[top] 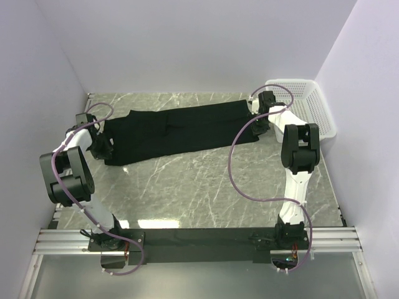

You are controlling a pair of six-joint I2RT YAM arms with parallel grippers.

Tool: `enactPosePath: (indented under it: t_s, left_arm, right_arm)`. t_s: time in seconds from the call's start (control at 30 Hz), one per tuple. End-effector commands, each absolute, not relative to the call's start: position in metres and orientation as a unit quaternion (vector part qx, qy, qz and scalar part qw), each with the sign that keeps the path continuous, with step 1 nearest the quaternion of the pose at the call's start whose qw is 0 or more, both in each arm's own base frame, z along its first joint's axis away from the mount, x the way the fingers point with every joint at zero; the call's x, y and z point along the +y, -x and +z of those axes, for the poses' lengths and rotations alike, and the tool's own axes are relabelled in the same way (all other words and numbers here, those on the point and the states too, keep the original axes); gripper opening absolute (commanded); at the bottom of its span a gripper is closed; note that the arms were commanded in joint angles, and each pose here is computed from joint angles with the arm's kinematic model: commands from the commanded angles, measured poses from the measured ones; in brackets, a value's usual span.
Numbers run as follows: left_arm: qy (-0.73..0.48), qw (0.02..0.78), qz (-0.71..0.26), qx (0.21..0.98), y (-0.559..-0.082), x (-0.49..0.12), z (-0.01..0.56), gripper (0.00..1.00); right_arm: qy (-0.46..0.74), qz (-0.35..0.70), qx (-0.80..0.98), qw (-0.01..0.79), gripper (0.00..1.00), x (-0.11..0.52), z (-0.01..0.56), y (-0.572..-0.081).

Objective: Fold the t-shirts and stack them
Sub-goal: Fold the tshirt

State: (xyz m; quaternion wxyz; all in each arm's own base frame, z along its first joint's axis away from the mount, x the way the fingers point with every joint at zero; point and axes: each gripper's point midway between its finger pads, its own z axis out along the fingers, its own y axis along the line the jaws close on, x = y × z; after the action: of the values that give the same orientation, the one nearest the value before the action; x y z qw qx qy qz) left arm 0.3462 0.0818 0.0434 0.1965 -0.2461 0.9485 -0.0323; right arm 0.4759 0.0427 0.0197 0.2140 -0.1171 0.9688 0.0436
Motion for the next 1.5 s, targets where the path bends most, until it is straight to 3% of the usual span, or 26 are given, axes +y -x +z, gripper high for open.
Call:
enactPosePath:
  t_s: [0.0,0.13,0.23,0.47,1.03,1.3,1.47]
  left_arm:
    - [0.252,0.217,-0.022,0.943,-0.345,0.087,0.059,0.01]
    - [0.254,0.217,-0.021,0.942,-0.344,0.088,0.06,0.01]
    - [0.256,0.22,-0.017,0.941,-0.343,0.09,0.062,0.01]
    - [0.276,0.224,0.005,0.935,-0.334,0.101,0.069,0.01]
    - [0.306,0.219,0.015,0.927,-0.306,0.108,0.079,0.01]
    - [0.317,0.126,-0.031,0.939,-0.285,0.084,0.036,0.01]
    - [0.323,0.103,-0.042,0.94,-0.279,0.078,0.022,0.01]
  right_arm:
    - [0.105,0.059,0.965,0.233,0.26,0.045,0.04,-0.478]
    - [0.103,0.063,0.959,0.257,0.04,0.046,0.055,-0.481]
    - [0.101,0.052,0.953,0.28,0.0,0.043,0.07,-0.484]
    - [0.1,0.034,0.947,0.305,0.0,0.034,0.086,-0.483]
    - [0.111,0.013,0.952,0.284,0.0,0.009,0.055,-0.456]
    - [0.13,0.037,0.952,0.275,0.26,0.017,0.057,-0.448]
    - [0.131,0.042,0.947,0.292,0.36,0.02,0.074,-0.449]
